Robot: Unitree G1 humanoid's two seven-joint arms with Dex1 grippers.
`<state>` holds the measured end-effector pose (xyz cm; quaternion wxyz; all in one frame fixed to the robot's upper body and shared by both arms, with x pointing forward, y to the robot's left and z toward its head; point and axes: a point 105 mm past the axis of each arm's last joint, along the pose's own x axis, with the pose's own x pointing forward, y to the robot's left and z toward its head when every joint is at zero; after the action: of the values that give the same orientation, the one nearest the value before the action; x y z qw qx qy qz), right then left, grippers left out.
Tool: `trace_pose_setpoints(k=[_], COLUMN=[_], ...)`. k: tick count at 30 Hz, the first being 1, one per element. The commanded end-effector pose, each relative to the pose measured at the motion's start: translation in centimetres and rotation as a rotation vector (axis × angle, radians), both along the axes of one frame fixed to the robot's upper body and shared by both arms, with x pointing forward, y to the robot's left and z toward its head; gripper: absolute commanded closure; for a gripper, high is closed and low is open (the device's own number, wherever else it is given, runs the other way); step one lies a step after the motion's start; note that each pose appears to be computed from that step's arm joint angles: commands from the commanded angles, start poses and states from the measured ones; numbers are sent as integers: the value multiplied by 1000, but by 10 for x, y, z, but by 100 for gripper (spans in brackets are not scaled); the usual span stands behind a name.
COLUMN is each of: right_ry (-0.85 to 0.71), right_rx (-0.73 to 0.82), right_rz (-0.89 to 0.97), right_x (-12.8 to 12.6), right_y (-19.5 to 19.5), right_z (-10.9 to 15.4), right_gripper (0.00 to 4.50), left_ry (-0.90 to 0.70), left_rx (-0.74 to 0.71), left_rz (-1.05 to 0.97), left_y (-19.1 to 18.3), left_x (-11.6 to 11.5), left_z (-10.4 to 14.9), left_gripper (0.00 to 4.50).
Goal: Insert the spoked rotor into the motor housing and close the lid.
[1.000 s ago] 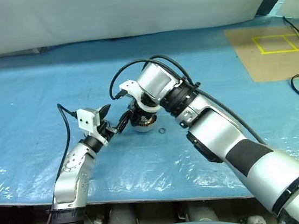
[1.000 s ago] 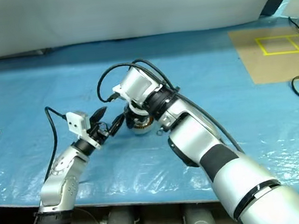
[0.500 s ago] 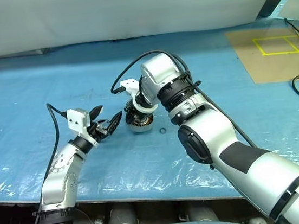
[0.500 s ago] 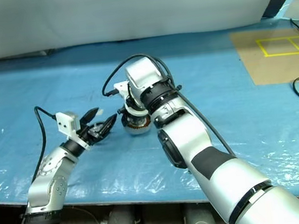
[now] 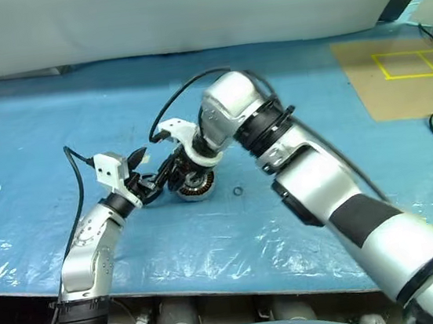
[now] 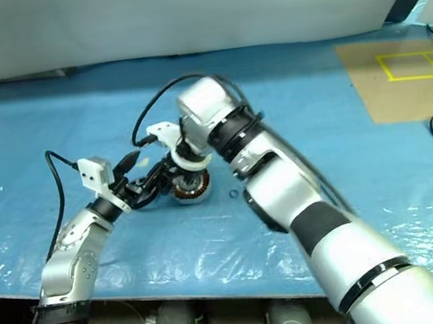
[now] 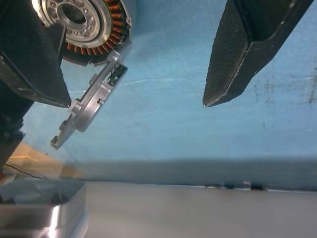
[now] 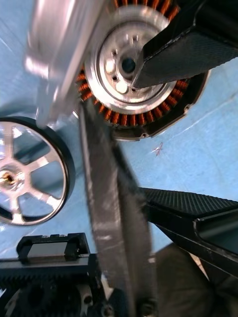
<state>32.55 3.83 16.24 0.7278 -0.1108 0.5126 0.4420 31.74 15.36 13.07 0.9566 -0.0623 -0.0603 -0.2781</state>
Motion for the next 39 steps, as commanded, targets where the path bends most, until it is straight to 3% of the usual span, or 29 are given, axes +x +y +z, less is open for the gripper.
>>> trace_pose_setpoints(k=[1, 6, 8, 15, 26, 39], right_ry=[-40, -63, -188, -588, -567, -582], right_rx=[74, 98, 63, -8, -83, -214], right_rz=[157, 319, 406, 688, 859, 892], right_x=[-17, -43, -48, -19, -12, 11], right_y=[3, -13, -19, -19, -25, -30], right_z=[34, 45, 38, 14, -10, -46], right_gripper=[116, 116, 116, 116, 116, 116], left_ry=[-16, -11, -13, -23, 11, 48], left_rx=[-2, 2, 2, 2, 141, 203], left_rz=[-27, -40, -47, -56, -261, -344], left_y=[-5, -6, -7, -4, 2, -8], left_x=[-4, -3, -1, 0, -51, -63], left_z=[6, 7, 9, 15, 7, -9], left_gripper=[0, 0, 0, 0, 0, 0])
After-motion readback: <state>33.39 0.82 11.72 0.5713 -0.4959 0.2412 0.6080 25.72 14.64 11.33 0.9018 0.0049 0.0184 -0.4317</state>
